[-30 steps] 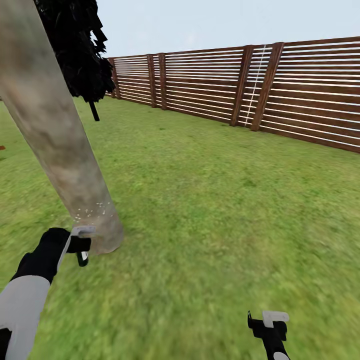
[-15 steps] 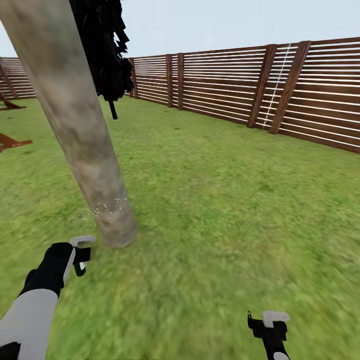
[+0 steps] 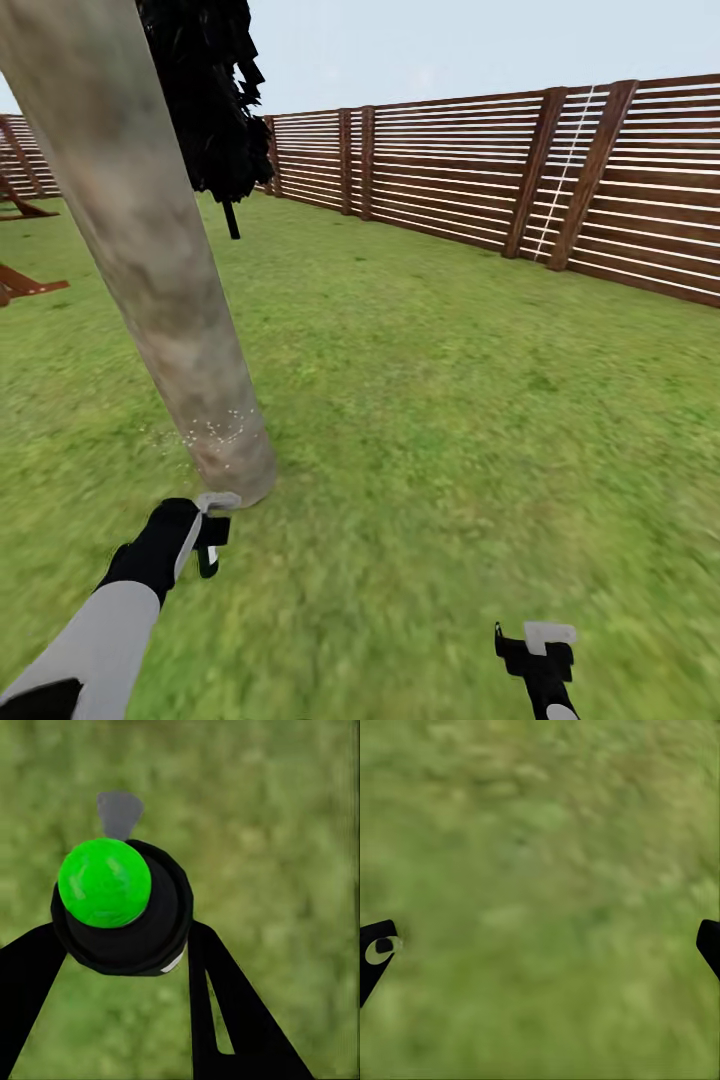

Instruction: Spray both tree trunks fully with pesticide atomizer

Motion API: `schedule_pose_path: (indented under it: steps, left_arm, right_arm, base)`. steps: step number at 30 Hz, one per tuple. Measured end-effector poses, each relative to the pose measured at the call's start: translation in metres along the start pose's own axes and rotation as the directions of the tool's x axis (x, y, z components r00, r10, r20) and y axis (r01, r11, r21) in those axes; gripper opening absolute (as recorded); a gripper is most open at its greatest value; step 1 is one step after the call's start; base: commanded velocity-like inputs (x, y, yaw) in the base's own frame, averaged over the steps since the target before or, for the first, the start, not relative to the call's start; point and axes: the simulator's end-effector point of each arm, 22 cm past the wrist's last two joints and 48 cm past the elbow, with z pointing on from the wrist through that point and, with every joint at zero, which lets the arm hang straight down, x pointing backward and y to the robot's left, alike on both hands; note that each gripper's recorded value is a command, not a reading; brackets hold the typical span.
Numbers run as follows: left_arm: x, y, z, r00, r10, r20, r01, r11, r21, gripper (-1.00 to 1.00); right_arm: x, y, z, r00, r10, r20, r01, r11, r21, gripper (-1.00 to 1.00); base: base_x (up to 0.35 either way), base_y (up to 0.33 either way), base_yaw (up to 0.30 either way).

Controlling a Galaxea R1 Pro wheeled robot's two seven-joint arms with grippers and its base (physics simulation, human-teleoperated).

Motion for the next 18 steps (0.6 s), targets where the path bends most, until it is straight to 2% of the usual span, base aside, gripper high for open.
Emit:
schedule_pose_path:
  steps: [2,4,8,18]
  left_arm:
    - [-0.003,-0.013,-0.002,1.0,0.015,0.007,-0.015,1.0,0.027,-1.0]
    - [-0.005,-0.015,-0.003,1.0,0.017,0.011,-0.017,0.999,0.046,-1.0]
    - [-0.007,0.014,-0.004,1.0,-0.003,0.018,0.003,1.0,0.023,-1.0]
    - [-0.007,0.013,-0.004,1.0,-0.011,0.02,0.01,1.0,0.029,-1.0]
  right_arm:
    - [0.0,0.0,0.0,1.0,0.0,0.0,0.0,1.0,0.0,1.0]
    - [0.0,0.0,0.0,1.0,0.0,0.0,0.0,1.0,0.0,1.0]
    - [0.0,0.0,0.0,1.0,0.0,0.001,0.0,1.0,0.0,1.0]
    - [0.0,-0.001,0.0,1.0,-0.001,0.0,0.001,1.0,0.001,1.0]
  base:
    - [0.001,0.0,0.267]
    - [0.022,-0.011,0.143]
    - [0.176,-0.16,0.019]
    - [0.201,-0.211,0.0]
